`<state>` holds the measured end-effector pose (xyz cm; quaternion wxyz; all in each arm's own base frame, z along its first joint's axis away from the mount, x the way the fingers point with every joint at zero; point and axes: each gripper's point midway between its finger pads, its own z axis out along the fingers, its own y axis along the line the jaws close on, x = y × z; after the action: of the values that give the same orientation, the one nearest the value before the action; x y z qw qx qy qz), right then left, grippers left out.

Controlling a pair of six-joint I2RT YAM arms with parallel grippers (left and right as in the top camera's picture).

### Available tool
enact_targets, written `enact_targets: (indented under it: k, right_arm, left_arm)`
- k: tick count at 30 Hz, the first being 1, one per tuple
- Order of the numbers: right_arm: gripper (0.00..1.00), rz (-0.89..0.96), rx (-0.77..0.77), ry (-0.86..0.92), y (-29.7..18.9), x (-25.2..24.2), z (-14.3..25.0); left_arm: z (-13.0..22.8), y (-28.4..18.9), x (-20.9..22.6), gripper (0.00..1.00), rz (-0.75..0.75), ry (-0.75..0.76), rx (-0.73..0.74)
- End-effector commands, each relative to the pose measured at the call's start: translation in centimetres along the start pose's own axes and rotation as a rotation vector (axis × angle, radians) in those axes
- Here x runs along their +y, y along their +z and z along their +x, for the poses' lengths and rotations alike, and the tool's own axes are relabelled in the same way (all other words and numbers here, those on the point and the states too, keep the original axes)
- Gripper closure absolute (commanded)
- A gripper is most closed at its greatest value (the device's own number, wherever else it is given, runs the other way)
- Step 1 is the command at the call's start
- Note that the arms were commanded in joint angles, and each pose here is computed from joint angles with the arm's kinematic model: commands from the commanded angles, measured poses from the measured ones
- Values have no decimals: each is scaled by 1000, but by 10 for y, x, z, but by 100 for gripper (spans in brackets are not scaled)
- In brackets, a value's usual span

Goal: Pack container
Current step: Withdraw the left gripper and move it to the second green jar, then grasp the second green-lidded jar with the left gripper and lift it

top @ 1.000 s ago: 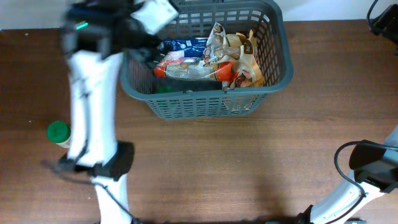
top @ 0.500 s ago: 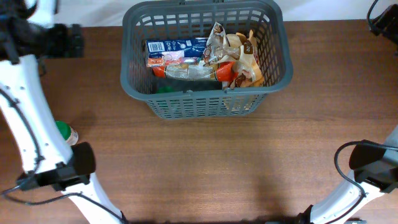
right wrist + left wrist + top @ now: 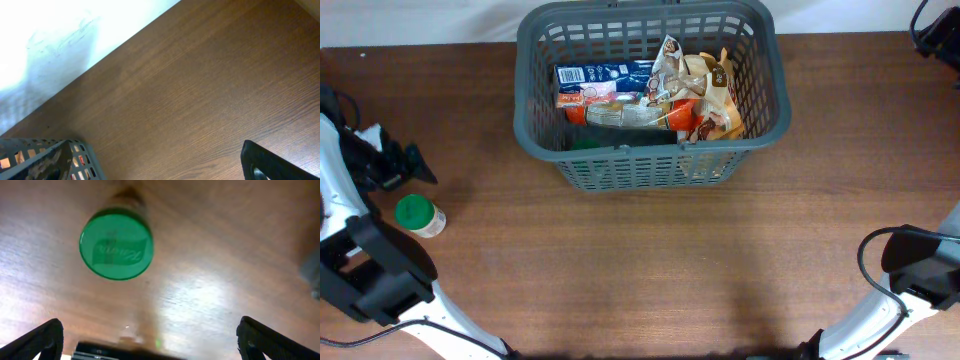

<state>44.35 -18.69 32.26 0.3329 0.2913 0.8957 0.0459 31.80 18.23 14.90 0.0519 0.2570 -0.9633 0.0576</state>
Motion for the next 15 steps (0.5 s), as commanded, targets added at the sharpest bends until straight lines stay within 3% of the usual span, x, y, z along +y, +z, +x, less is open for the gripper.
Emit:
enact_targets:
  k: [1, 8, 15]
  right_arm:
    - [1, -6, 7, 1, 2, 0, 1]
    - [1, -6, 7, 1, 2, 0, 1]
    - [1, -6, 7, 1, 2, 0, 1]
  left_arm:
    - [3, 9, 20, 8, -114, -47, 25]
    - [2, 20, 42, 8, -157, -96, 30]
    - [-2, 62, 29, 8, -43, -6, 43]
